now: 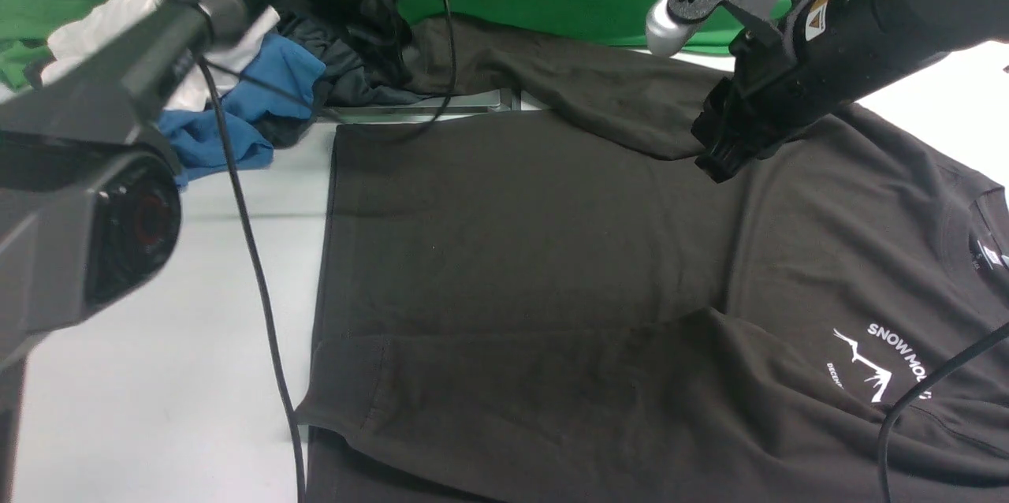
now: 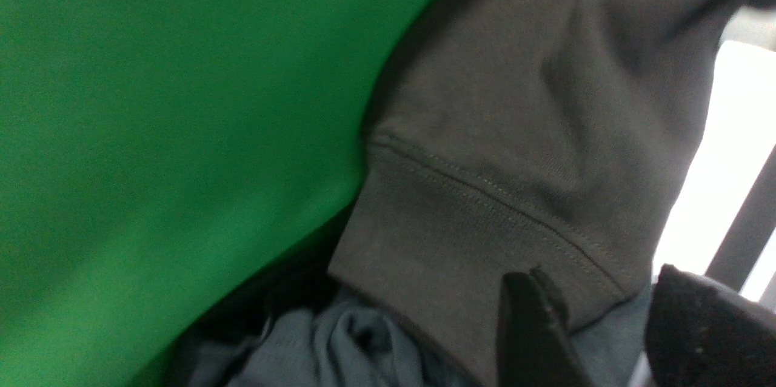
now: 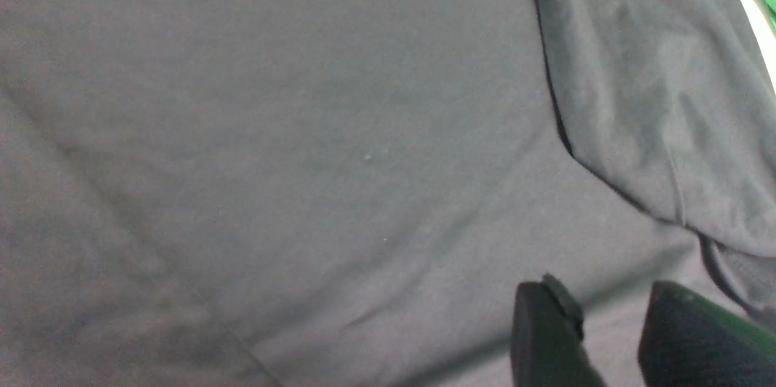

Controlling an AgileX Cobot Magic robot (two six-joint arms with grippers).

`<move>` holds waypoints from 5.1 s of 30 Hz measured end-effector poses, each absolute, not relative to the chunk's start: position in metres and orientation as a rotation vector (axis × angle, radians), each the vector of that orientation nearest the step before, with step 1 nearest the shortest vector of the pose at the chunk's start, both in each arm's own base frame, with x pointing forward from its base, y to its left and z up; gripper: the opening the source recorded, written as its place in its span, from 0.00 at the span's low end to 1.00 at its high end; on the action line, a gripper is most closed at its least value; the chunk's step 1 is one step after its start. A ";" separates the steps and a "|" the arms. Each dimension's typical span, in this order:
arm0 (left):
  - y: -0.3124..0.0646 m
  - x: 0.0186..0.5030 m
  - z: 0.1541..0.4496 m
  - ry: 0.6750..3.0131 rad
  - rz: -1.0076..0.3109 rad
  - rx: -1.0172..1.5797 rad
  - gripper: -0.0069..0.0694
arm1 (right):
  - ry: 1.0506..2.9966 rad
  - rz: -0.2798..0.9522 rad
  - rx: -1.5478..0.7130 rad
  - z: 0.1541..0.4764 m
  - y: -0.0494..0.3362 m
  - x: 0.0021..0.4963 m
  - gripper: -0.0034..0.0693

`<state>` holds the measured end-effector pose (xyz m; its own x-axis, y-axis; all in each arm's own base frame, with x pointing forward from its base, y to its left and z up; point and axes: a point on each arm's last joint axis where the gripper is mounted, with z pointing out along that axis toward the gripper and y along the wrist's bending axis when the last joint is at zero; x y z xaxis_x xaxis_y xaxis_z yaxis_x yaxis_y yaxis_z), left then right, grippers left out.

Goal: Fold a long-sleeved shirt on a white desktop.
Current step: 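Grab the top left corner of the dark shirt with the left gripper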

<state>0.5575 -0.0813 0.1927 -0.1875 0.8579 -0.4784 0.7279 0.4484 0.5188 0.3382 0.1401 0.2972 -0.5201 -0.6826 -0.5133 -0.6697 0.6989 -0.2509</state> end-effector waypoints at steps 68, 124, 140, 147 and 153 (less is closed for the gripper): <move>-0.080 0.558 0.188 1.821 0.322 1.547 0.11 | 2.282 -0.031 -1.050 0.283 0.145 0.350 0.37; -0.092 0.560 0.168 1.761 0.174 1.547 0.14 | 2.325 -0.029 -1.056 0.271 0.145 0.355 0.39; -0.083 0.535 0.237 1.854 0.199 1.573 0.14 | 2.417 -0.094 -1.141 0.227 0.128 0.442 0.74; -0.080 0.533 0.233 1.913 0.202 1.591 0.14 | 2.362 0.040 -1.121 0.210 0.144 0.464 0.74; -0.080 0.536 0.235 1.901 0.224 1.551 0.14 | 2.344 0.037 -1.121 0.190 0.147 0.476 0.73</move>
<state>0.5359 -0.0800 0.2347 -0.0741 0.9213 -0.3817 0.8073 0.2801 0.5195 0.4763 0.1467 0.1898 -0.5106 -0.7148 -0.4778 -0.7297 0.6542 -0.1990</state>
